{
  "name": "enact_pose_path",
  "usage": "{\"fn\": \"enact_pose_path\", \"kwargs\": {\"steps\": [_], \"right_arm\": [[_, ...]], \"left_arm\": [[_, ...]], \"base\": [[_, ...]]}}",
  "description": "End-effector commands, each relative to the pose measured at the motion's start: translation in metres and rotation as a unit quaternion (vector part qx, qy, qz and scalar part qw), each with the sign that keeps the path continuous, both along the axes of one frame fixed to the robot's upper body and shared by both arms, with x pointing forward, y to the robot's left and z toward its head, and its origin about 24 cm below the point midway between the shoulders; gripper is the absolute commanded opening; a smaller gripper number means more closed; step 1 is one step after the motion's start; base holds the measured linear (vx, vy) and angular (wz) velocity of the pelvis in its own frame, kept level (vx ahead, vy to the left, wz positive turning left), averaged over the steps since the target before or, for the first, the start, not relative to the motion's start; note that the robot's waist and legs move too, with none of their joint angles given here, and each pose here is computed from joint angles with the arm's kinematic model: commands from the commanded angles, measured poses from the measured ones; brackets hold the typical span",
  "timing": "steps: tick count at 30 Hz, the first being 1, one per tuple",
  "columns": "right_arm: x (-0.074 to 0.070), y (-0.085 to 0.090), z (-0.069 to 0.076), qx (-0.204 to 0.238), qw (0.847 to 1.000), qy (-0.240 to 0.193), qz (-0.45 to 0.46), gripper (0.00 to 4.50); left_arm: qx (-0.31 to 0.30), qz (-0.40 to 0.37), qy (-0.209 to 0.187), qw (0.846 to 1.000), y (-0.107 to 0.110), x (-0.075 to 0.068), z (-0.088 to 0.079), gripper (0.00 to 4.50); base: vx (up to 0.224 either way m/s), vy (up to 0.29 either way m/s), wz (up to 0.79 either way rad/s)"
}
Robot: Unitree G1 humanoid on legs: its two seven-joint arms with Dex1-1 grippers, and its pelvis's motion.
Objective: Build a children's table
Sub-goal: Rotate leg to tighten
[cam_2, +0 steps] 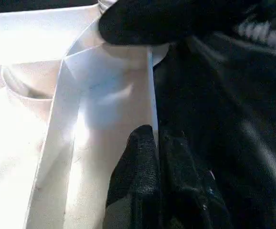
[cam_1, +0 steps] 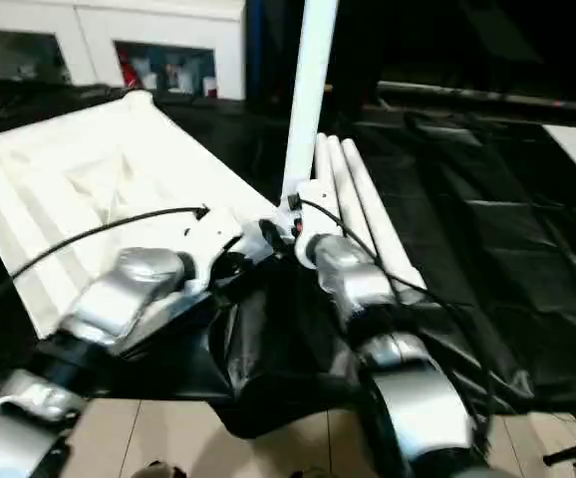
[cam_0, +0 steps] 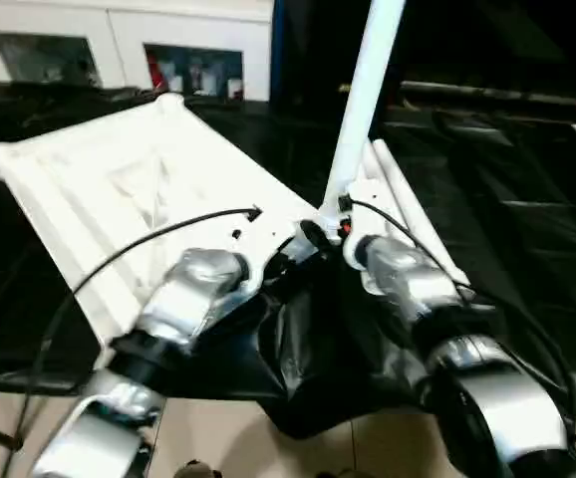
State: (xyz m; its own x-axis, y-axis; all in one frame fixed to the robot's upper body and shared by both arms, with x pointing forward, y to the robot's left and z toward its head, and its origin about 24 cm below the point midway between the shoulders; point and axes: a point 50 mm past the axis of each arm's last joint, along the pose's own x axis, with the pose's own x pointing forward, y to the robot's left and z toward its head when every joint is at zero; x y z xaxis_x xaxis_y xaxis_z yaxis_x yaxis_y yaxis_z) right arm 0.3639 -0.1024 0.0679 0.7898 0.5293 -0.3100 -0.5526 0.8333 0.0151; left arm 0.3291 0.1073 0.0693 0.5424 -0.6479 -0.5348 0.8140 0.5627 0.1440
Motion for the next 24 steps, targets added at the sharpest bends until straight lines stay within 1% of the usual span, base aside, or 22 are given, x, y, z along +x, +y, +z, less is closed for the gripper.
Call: {"fn": "enact_pose_path", "kwargs": {"steps": [1, 2, 3, 5, 8, 9, 10, 11, 12, 13, 15, 16, 17, 18, 19, 20, 22, 24], "right_arm": [[-0.004, 0.002, 0.010, -0.011, 0.999, -0.012, 0.048, 4.44], [-0.012, -0.006, 0.012, -0.025, 0.996, -0.014, 0.087, 4.44], [-0.013, -0.008, 0.012, -0.027, 0.995, -0.015, 0.094, 4.44], [-0.021, -0.018, 0.016, -0.040, 0.992, -0.020, 0.118, 4.44], [-0.027, -0.034, 0.023, -0.042, 0.992, -0.031, 0.113, 4.44], [-0.027, -0.034, 0.023, -0.042, 0.992, -0.031, 0.113, 4.44], [-0.035, -0.043, 0.030, -0.031, 0.993, -0.037, 0.108, 4.44], [-0.035, -0.043, 0.030, -0.031, 0.993, -0.037, 0.108, 4.44], [-0.044, -0.047, 0.034, -0.012, 0.993, -0.040, 0.108, 4.44], [-0.051, -0.047, 0.035, -0.003, 0.993, -0.041, 0.108, 4.44], [-0.055, -0.048, 0.035, 0.003, 0.993, -0.041, 0.109, 4.44], [-0.062, -0.048, 0.034, 0.010, 0.994, -0.035, 0.105, 4.44], [-0.063, -0.048, 0.034, 0.011, 0.994, -0.034, 0.104, 4.44], [-0.073, -0.048, 0.029, 0.024, 0.996, -0.027, 0.086, 4.44], [-0.073, -0.048, 0.029, 0.025, 0.996, -0.027, 0.085, 4.44], [-0.077, -0.049, 0.027, 0.029, 0.996, -0.025, 0.076, 4.44], [-0.083, -0.054, 0.018, 0.039, 0.999, -0.026, 0.017, 4.44], [-0.088, -0.059, 0.013, 0.046, 0.998, -0.026, -0.038, 4.44]], "left_arm": [[-0.019, -0.052, -0.031, 0.998, -0.011, -0.003, 0.013, 0.00], [-0.020, -0.063, -0.028, 0.997, -0.004, -0.005, 0.015, 0.00], [-0.020, -0.065, -0.028, 0.997, -0.003, -0.005, 0.015, 0.00], [-0.022, -0.077, -0.030, 0.996, 0.004, -0.007, 0.017, 0.00], [-0.024, -0.084, -0.035, 0.996, 0.013, -0.009, 0.019, 0.00], [-0.024, -0.084, -0.035, 0.996, 0.013, -0.009, 0.019, 0.00], [-0.030, -0.083, -0.040, 0.995, 0.019, -0.010, 0.020, 0.00], [-0.030, -0.083, -0.040, 0.995, 0.019, -0.010, 0.020, 0.00], [-0.032, -0.062, -0.053, 0.996, 0.023, -0.009, 0.021, 0.00], [-0.030, -0.044, -0.063, 0.997, 0.025, -0.006, 0.021, 0.00], [-0.028, -0.032, -0.069, 0.997, 0.026, -0.005, 0.020, 0.00], [-0.021, -0.018, -0.074, 0.997, 0.027, -0.003, 0.019, 0.00], [-0.021, -0.017, -0.074, 0.997, 0.027, -0.003, 0.019, 0.00], [-0.026, -0.006, -0.092, 0.995, 0.027, -0.002, 0.022, 0.00], [-0.027, -0.005, -0.093, 0.995, 0.027, -0.001, 0.022, 0.00], [-0.032, -0.003, -0.102, 0.994, 0.027, -0.001, 0.024, 0.00], [-0.055, 0.036, -0.119, 0.991, 0.028, 0.002, 0.027, 0.00], [-0.073, 0.068, -0.124, 0.987, 0.030, 0.002, 0.029, 0.00]], "base": [[0.000, 0.000, 0.00], [0.000, 0.000, 0.00], [0.000, 0.000, 0.00], [0.000, 0.000, 0.00], [0.000, 0.000, 0.00], [0.000, 0.000, 0.00], [0.000, 0.000, 0.00], [0.000, 0.000, 0.00], [0.000, 0.000, 0.00], [0.000, 0.000, 0.00], [0.000, 0.000, 0.00], [0.000, 0.000, 0.00], [0.000, 0.000, 0.00], [0.000, 0.000, 0.00], [0.000, 0.000, 0.00], [0.000, 0.000, 0.00], [0.000, 0.000, 0.00], [0.000, 0.000, 0.00]]}}
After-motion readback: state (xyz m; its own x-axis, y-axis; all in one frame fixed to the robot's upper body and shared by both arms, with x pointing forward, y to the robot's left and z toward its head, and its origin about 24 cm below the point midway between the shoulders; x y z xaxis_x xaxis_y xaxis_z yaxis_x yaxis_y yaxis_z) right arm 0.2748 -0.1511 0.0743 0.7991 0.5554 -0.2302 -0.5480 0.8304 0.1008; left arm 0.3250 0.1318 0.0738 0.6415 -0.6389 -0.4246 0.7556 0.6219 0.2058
